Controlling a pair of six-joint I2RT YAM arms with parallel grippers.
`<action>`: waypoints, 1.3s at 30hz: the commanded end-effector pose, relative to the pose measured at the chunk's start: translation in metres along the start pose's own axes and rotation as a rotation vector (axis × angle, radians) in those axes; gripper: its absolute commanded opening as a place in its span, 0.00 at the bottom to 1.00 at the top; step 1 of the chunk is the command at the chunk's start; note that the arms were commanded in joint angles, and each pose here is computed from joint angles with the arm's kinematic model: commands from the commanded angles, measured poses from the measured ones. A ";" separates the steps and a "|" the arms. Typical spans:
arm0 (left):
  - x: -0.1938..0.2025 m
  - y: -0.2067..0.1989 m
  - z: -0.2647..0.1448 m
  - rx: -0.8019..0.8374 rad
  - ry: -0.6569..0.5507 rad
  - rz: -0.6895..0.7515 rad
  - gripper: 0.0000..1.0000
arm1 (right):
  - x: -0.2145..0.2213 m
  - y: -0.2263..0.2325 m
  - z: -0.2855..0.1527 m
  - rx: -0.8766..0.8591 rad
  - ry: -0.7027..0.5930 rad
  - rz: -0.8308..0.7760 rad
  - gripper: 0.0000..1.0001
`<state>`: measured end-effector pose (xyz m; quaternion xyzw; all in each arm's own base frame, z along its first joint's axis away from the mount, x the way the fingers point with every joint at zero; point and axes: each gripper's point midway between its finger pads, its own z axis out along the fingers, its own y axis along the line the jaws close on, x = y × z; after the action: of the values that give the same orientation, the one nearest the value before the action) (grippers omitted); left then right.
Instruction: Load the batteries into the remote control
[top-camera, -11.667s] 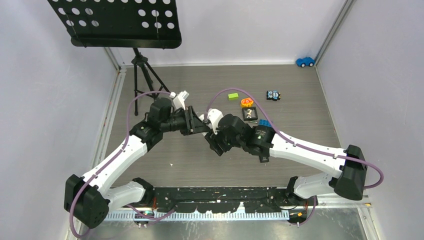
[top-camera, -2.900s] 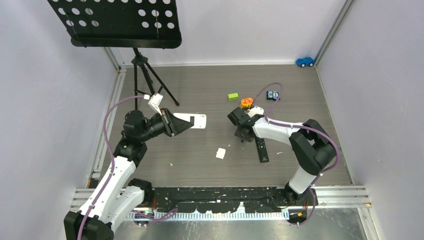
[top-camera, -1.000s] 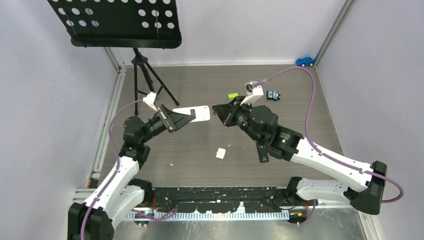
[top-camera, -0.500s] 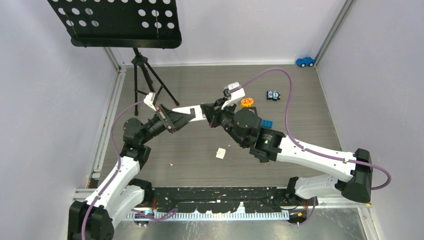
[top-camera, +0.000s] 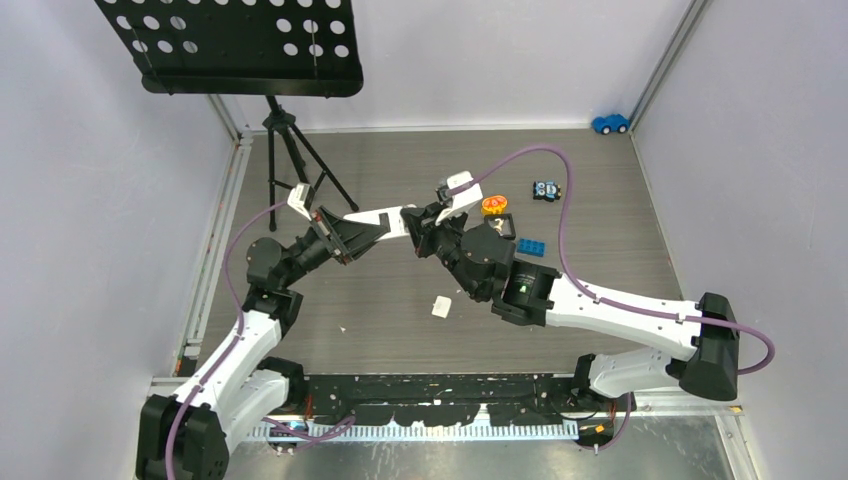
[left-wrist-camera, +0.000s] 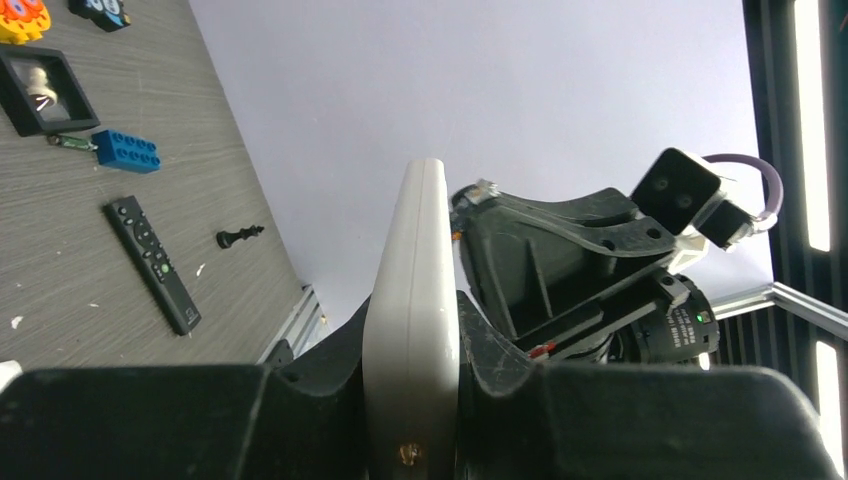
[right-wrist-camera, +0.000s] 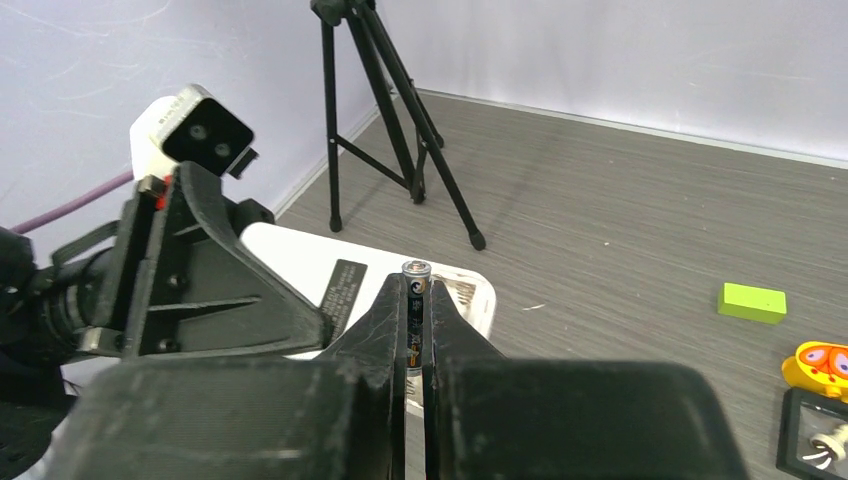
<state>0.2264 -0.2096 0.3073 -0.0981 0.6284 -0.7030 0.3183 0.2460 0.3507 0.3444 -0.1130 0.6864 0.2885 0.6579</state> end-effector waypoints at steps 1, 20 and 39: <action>-0.003 -0.027 0.000 0.098 -0.016 0.059 0.00 | -0.008 -0.008 -0.002 0.045 -0.039 0.000 0.02; -0.006 -0.039 -0.001 0.152 -0.032 0.114 0.00 | -0.008 -0.007 -0.005 0.074 0.036 0.044 0.24; -0.007 -0.034 0.000 0.140 -0.048 0.152 0.00 | -0.044 0.006 -0.026 -0.007 0.019 0.207 0.55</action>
<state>0.2263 -0.2084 0.3168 -0.0825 0.6104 -0.7104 0.3405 0.2355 0.3448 0.3505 -0.0869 0.7174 0.3063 0.6196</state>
